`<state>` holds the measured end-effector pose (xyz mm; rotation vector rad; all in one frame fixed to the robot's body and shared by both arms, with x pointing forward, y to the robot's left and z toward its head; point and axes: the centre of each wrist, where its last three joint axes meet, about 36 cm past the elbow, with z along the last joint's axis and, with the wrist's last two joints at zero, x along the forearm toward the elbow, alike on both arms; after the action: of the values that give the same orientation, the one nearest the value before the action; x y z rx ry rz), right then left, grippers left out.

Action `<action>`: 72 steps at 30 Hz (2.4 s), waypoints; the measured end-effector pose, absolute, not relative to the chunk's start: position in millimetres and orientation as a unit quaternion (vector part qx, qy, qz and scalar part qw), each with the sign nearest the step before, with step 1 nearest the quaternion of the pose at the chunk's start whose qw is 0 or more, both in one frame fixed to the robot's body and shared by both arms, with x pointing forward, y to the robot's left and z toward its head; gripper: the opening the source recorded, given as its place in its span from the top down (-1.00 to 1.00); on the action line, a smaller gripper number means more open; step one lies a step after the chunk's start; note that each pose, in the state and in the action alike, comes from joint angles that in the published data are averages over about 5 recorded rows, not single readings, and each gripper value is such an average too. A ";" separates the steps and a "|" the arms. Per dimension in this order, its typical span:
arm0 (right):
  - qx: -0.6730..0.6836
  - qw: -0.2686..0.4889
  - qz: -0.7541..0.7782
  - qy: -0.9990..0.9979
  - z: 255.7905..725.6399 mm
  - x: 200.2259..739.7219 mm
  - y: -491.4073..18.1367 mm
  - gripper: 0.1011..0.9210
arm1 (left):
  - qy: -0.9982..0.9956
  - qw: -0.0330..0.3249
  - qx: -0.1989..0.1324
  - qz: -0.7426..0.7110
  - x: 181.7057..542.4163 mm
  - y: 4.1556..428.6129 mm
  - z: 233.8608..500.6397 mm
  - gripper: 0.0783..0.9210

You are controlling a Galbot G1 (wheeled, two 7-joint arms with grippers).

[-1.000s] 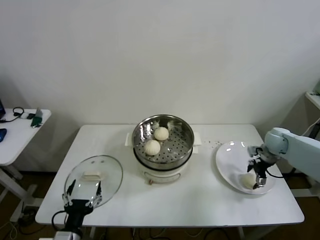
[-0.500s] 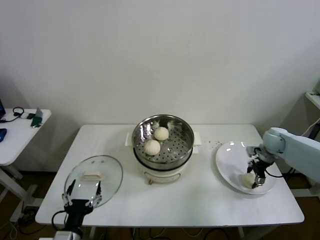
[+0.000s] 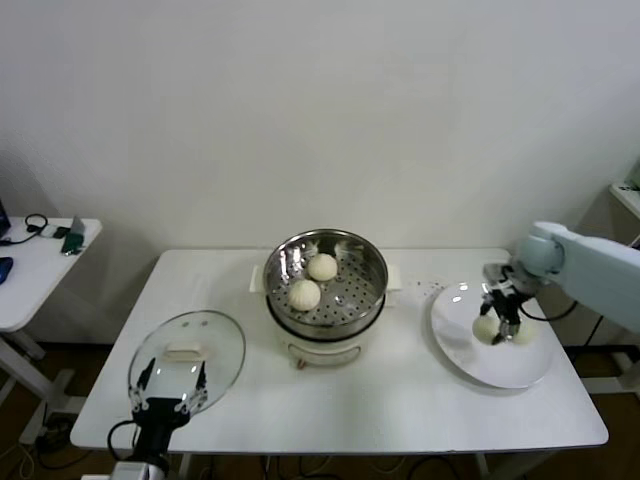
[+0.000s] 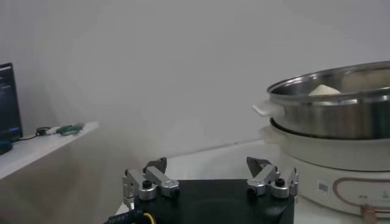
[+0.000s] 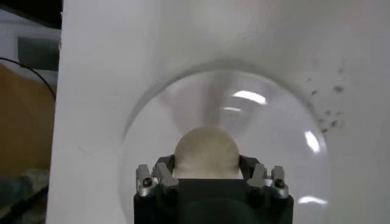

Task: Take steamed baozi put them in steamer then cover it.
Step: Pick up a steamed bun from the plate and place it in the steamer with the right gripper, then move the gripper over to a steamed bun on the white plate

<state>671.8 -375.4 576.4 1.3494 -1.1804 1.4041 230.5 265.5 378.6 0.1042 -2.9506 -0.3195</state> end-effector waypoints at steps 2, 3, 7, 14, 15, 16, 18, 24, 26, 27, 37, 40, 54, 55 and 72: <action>0.547 0.393 0.584 -0.453 601.4 680.1 -356.9 -0.43 | -0.990 0.085 0.035 -0.107 229.7 265.9 378.9 -0.77; 0.552 0.380 0.596 -0.442 614.3 683.8 -346.5 -0.43 | -0.990 0.085 0.035 -0.107 229.2 266.0 378.9 -0.77; 0.569 0.321 0.647 -0.393 664.7 694.6 -299.8 -0.44 | -0.990 0.086 0.035 -0.107 226.8 266.3 378.5 -0.77; 0.593 0.224 0.720 -0.284 722.8 699.8 -200.9 -0.44 | -0.990 0.087 0.036 -0.105 222.1 267.4 377.6 -0.77; 0.596 0.212 0.727 -0.267 726.9 699.1 -185.9 -0.44 | -0.990 0.087 0.037 -0.105 221.4 267.8 377.7 -0.77; 0.598 0.200 0.734 -0.251 730.0 698.0 -171.1 -0.44 | -0.990 0.087 0.037 -0.105 220.9 268.2 377.8 -0.77; 0.603 0.179 0.746 -0.220 733.7 695.0 -142.5 -0.43 | -0.990 0.086 0.039 -0.105 220.0 269.2 378.5 -0.77; 0.619 0.123 0.764 -0.135 721.1 680.3 -66.1 -0.45 | -0.990 0.087 0.043 -0.104 217.6 272.2 378.3 -0.77; 0.625 0.109 0.765 -0.108 710.8 674.5 -46.5 -0.45 | -0.990 0.088 0.044 -0.103 216.5 273.0 377.4 -0.77; 0.628 0.103 0.766 -0.096 705.5 671.9 -38.7 -0.45 | -0.990 0.089 0.044 -0.103 216.0 273.4 376.9 -0.77; 0.648 0.077 0.758 -0.005 651.9 652.8 -4.3 -0.45 | -0.990 0.092 0.043 -0.101 215.9 275.4 374.0 -0.77; 0.652 0.075 0.755 0.013 637.9 647.9 -1.7 -0.45 | -0.990 0.093 0.042 -0.100 216.1 275.4 373.1 -0.77; 0.664 0.056 0.743 0.054 603.4 633.3 12.7 -0.46 | -0.989 0.100 0.041 -0.099 216.1 275.7 368.9 -0.77; 0.665 0.055 0.743 0.055 602.4 632.6 12.7 -0.47 | -0.989 0.100 0.041 -0.099 216.0 275.8 368.8 -0.77; 0.662 0.044 0.747 0.048 612.4 635.7 5.3 -0.76 | -0.989 0.101 0.041 -0.099 215.6 275.7 368.3 -0.77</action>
<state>635.7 5.3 612.4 2.0226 0.1464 2.2839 215.6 275.7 368.3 0.1202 -2.9215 -0.2918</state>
